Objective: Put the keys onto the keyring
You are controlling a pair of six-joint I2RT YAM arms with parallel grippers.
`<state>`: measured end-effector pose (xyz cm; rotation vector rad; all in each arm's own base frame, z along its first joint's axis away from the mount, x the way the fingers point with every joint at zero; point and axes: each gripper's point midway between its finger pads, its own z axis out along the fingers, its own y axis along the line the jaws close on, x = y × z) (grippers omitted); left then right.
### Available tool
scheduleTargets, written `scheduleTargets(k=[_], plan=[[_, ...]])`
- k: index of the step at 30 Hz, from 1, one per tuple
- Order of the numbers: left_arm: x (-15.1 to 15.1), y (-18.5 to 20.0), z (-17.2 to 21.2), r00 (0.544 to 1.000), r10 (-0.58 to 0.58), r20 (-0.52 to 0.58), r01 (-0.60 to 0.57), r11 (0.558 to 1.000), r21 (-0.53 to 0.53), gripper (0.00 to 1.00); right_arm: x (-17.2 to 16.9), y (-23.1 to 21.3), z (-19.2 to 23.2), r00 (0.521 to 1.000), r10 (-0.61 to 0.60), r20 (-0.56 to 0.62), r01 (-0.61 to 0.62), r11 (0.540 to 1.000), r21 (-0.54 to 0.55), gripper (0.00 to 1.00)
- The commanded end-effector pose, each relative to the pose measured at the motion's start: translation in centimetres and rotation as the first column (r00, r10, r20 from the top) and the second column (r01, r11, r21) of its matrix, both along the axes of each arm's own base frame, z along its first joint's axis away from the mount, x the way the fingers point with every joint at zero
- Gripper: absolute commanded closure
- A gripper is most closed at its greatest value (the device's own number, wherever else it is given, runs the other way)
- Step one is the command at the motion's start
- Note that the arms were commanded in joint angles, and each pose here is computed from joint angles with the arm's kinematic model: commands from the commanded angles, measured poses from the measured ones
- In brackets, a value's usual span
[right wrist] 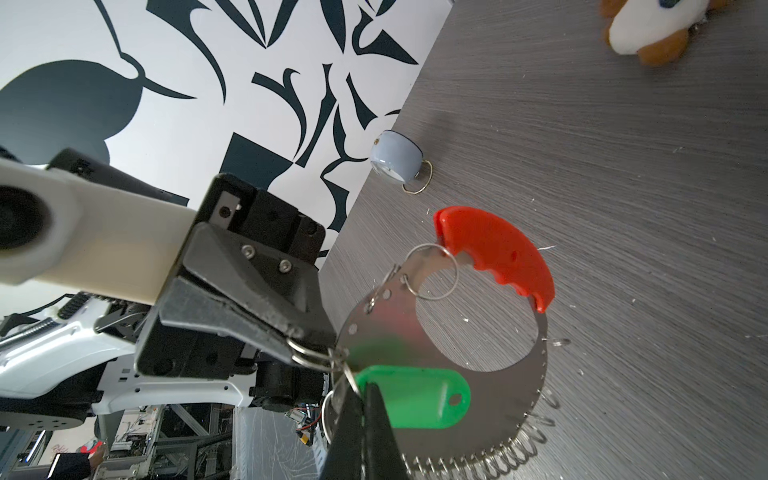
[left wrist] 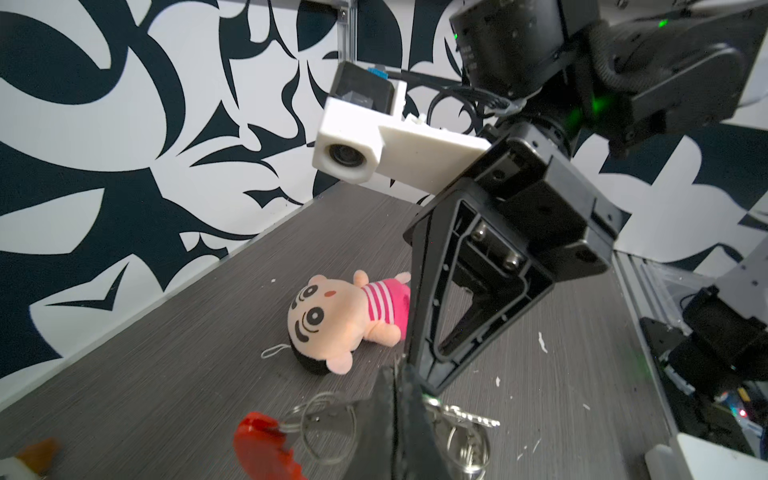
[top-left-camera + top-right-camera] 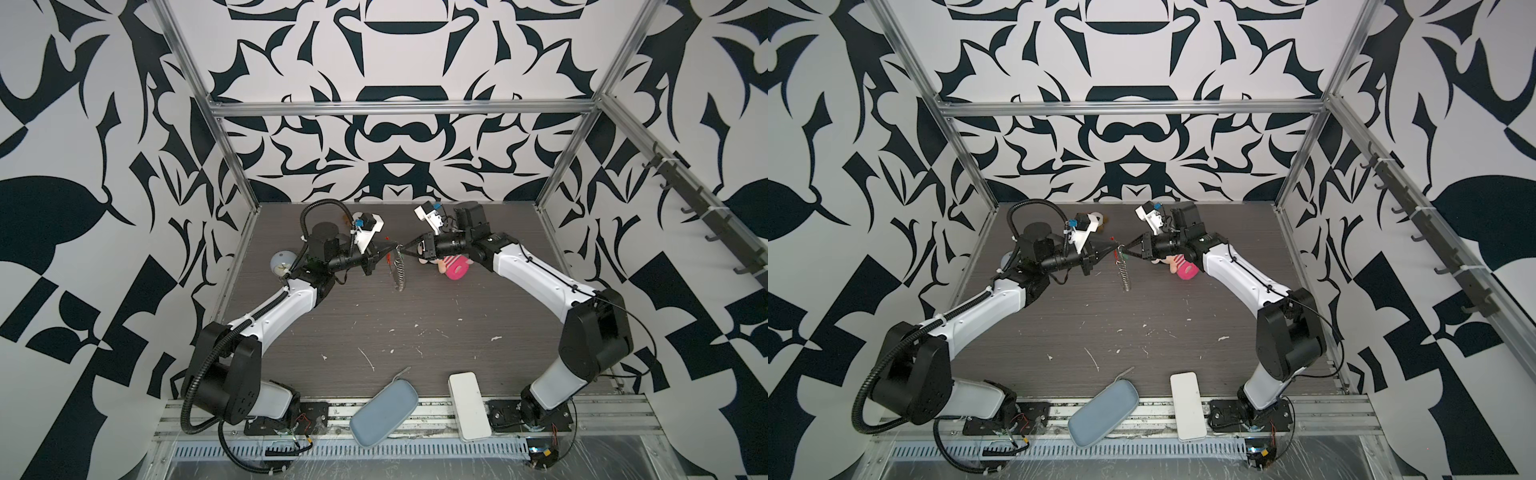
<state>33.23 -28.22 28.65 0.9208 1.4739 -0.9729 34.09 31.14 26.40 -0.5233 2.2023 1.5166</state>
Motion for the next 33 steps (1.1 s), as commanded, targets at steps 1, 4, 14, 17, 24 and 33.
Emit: scheduleTargets(k=[1,4,14,17,24,33], plan=[[-0.9,-0.2,6.1,0.989,-0.039,0.142,0.064,0.982,-0.177,1.00,-0.1,-0.7,1.8,0.999,-0.023,0.022,0.023,1.000,0.001,0.99],[-0.7,-0.3,6.1,0.990,-0.041,0.138,0.069,0.977,-0.202,1.00,0.0,-1.9,3.2,0.997,-0.048,0.057,0.048,0.999,-0.003,0.89],[0.6,0.7,7.3,0.994,-0.010,0.113,0.056,0.908,-0.415,1.00,1.2,-4.9,7.5,0.960,-0.180,0.212,0.187,0.982,-0.012,0.79],[1.1,0.7,7.1,0.997,-0.020,0.079,0.054,0.886,-0.461,1.00,1.3,-4.6,9.0,0.950,-0.186,0.250,0.182,0.982,0.041,0.77],[1.4,0.8,7.0,0.999,-0.018,0.051,0.041,0.872,-0.488,1.00,1.8,-2.6,10.5,0.945,-0.145,0.292,0.121,0.988,0.101,0.71],[1.5,0.7,7.9,0.999,-0.052,0.011,0.050,0.854,-0.518,1.00,1.7,-0.3,11.3,0.932,-0.099,0.349,0.051,0.988,0.145,0.64]])
